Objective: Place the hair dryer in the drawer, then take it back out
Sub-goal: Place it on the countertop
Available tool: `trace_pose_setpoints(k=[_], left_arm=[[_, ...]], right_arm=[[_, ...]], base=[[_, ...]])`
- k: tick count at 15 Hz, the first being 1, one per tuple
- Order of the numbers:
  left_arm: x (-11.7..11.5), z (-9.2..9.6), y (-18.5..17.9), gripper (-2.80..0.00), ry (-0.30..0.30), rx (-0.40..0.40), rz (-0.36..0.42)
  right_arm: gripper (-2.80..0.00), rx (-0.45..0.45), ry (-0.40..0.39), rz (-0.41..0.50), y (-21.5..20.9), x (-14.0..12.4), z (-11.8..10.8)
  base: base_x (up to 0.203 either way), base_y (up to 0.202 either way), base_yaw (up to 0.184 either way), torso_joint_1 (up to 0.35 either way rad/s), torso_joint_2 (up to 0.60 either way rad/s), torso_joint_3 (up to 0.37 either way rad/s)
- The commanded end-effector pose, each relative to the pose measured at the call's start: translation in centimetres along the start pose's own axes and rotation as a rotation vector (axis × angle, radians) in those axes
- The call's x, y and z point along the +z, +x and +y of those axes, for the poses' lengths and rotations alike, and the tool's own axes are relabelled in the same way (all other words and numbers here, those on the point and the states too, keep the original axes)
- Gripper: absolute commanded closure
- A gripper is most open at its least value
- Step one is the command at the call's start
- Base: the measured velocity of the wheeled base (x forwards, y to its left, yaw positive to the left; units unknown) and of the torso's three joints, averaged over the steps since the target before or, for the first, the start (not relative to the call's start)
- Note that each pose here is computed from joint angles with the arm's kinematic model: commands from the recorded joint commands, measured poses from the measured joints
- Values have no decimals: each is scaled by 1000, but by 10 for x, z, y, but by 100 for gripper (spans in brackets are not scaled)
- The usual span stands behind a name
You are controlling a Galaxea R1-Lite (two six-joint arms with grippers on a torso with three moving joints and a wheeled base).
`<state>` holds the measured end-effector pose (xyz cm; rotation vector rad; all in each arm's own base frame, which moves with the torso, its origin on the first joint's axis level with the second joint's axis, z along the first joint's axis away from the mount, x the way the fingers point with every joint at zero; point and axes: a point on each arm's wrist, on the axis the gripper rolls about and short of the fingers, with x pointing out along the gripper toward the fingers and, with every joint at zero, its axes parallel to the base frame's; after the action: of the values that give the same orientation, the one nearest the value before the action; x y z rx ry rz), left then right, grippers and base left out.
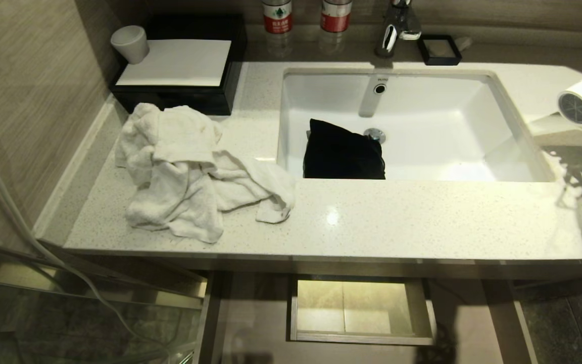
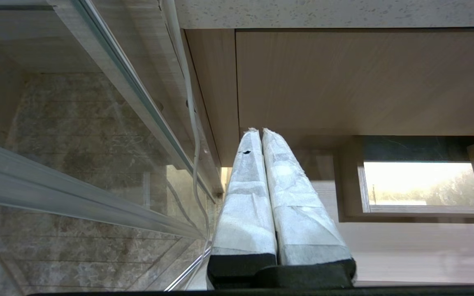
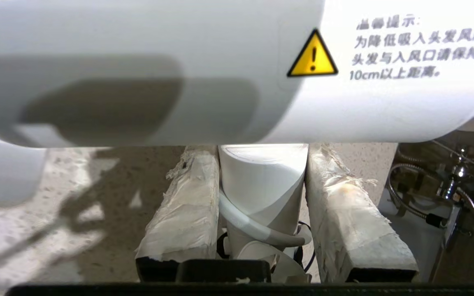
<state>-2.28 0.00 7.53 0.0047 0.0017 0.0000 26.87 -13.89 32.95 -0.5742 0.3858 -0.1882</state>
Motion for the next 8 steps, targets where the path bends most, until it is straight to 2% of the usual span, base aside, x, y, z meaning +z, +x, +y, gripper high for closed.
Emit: trace_pose_setpoints(k=[1, 2, 3, 5, 8], left_arm=[[0, 0, 0, 0, 0, 0, 1], [0, 0, 0, 0, 0, 0, 1], [0, 0, 0, 0, 0, 0, 1], [0, 0, 0, 0, 0, 0, 1], [0, 0, 0, 0, 0, 0, 1]], right_arm=[[0, 47, -22, 35, 22, -14, -6], [-280, 47, -22, 35, 22, -14, -6], [-280, 54, -26, 37, 23, -16, -7], [-280, 111, -67, 62, 31, -36, -17], [-280, 99, -78, 29, 24, -27, -22]], base=[[0, 0, 0, 0, 0, 0], [0, 0, 0, 0, 0, 0], [0, 0, 0, 0, 0, 0], [0, 0, 0, 0, 0, 0], [0, 0, 0, 0, 0, 0]])
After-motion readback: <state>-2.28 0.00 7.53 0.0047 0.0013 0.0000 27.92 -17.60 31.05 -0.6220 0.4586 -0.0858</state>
